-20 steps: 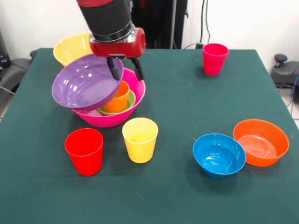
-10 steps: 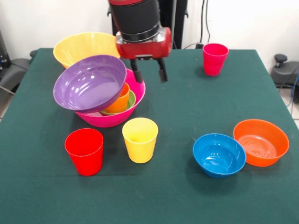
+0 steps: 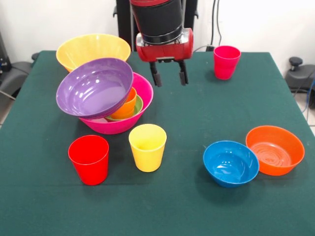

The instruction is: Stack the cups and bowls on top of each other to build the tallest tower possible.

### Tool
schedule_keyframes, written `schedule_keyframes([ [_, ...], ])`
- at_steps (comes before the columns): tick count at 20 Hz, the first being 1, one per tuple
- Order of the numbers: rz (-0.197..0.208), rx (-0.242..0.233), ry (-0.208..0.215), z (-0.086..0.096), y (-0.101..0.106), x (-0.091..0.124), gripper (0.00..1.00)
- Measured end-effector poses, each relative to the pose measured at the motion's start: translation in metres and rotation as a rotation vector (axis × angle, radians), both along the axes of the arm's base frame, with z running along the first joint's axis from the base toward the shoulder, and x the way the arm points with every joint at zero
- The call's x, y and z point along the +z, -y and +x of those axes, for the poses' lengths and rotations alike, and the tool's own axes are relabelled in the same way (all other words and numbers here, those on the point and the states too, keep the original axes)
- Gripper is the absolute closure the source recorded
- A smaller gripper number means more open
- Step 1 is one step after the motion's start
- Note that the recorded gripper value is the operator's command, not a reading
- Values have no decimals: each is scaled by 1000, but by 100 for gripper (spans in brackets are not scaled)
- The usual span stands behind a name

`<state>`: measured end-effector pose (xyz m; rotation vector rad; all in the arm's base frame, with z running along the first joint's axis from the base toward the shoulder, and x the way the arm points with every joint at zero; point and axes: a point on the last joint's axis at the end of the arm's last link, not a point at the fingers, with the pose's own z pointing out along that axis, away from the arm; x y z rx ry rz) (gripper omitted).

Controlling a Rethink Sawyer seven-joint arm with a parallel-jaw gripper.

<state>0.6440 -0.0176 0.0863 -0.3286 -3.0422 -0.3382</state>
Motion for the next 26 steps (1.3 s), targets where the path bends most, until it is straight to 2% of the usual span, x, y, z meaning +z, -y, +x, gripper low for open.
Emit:
schedule_keyframes([
  [5, -2, -6, 3, 1, 2, 4, 0],
  [11, -12, -37, 20, 8, 13, 29, 0],
  [12, -16, -49, 24, 11, 18, 39, 0],
  [19, -24, -92, 43, 17, 36, 63, 0],
  [26, -28, -128, 48, 14, 58, 70, 0],
])
